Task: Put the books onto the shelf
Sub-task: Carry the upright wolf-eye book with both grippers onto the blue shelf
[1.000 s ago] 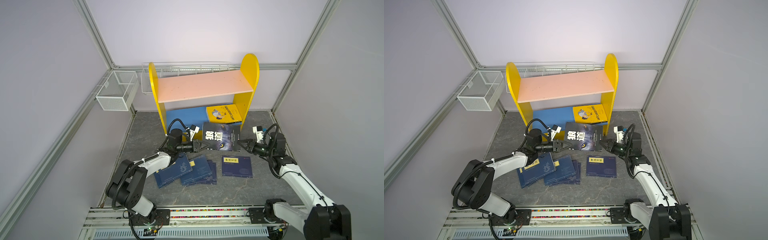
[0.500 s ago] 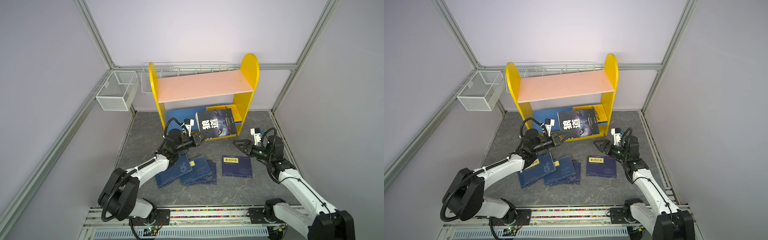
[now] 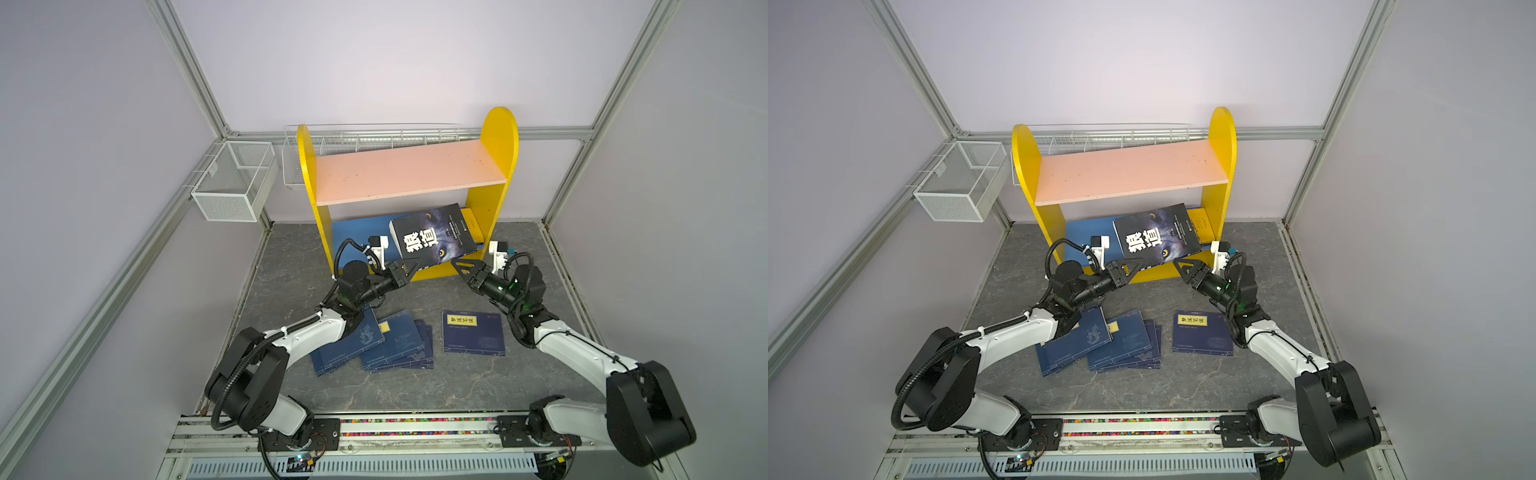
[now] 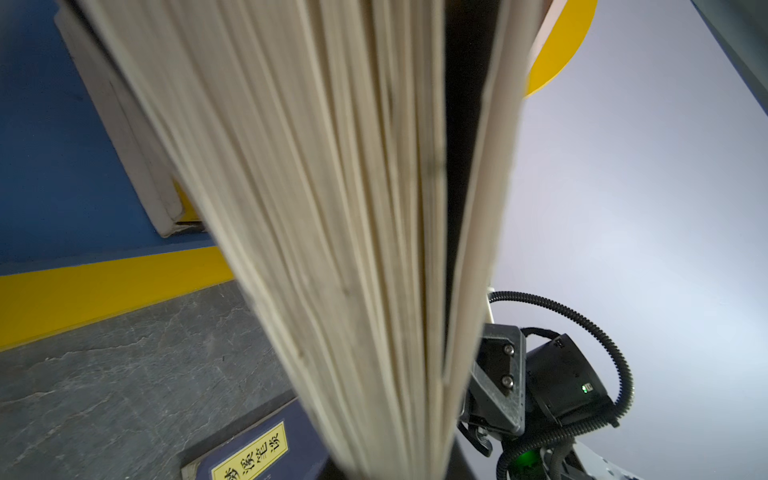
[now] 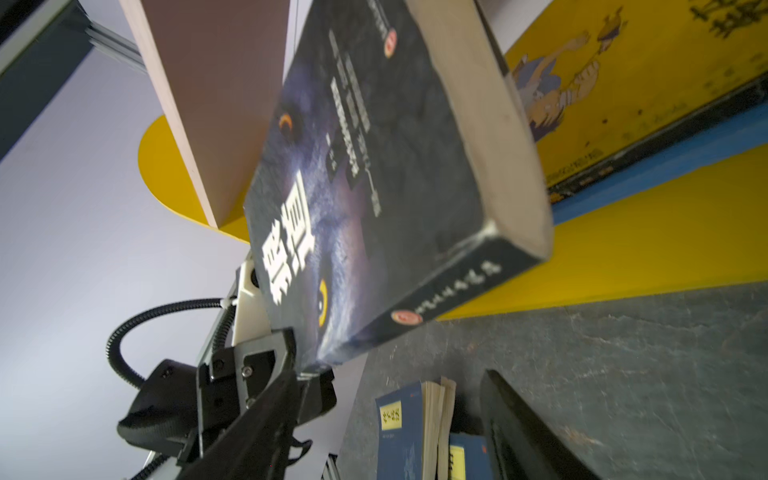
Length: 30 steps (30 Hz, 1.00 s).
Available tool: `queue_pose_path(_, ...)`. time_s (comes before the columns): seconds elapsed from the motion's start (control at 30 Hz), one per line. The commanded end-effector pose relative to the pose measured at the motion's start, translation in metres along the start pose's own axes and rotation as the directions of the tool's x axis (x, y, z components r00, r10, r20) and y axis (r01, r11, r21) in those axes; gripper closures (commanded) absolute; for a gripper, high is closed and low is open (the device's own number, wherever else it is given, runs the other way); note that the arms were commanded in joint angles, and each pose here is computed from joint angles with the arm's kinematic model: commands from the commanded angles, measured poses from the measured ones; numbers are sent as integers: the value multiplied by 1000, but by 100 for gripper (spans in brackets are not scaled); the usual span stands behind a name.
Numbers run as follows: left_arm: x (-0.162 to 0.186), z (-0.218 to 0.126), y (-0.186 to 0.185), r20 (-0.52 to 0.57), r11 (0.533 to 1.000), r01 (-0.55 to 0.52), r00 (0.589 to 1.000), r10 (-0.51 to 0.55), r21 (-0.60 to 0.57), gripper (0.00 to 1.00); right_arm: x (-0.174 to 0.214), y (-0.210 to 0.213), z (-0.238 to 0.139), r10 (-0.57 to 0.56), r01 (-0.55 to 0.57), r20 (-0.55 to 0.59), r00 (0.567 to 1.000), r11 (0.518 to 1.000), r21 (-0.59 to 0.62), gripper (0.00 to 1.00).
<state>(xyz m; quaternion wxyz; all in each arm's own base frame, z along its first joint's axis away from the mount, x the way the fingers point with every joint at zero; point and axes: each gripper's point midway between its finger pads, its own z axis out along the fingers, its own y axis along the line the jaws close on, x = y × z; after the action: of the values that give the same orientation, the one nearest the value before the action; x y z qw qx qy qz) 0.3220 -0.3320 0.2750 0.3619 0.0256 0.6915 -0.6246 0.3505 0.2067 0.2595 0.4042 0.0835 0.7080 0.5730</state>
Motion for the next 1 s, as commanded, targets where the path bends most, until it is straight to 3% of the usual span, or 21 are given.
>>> queue_pose_path(0.0,-18,3,-44,75,988,-47,997,36,148,100,-31,35,0,7,9,136,991,993,-117,30)
queue_pose_path(0.1,-18,3,-46,77,988,-56,996,45,147,100,-35,34,2,12,6,154,988,993,-115,35)
queue_pose_path(0.2,-16,4,-50,67,985,-65,996,55,158,100,-40,36,5,19,3,175,984,992,-127,48)
queue_pose_path(0.37,-14,4,-51,61,984,-71,996,62,161,100,-45,35,6,18,6,201,979,993,-120,80)
queue_pose_path(0.4,-15,3,-51,63,986,-73,996,64,153,94,-45,34,5,17,7,200,980,993,-120,85)
queue_pose_path(0.47,-18,1,-50,79,988,-79,994,69,132,64,-43,34,4,19,7,199,980,992,-129,90)
queue_pose_path(0.5,-21,-1,-51,94,988,-85,993,73,131,55,-41,35,4,17,10,195,981,990,-139,91)
queue_pose_path(0.57,-28,-5,-52,115,987,-87,991,72,135,46,-37,39,4,12,15,171,985,987,-159,92)
queue_pose_path(0.67,-37,-8,-53,130,986,-75,990,56,150,46,-34,43,2,9,20,156,988,983,-184,93)
queue_pose_path(0.83,-48,-12,-54,146,982,-68,988,42,175,58,-30,45,1,14,15,144,989,979,-203,93)
queue_pose_path(0.97,-51,-15,-52,149,984,-73,988,49,163,60,-28,46,1,28,2,128,991,974,-227,94)
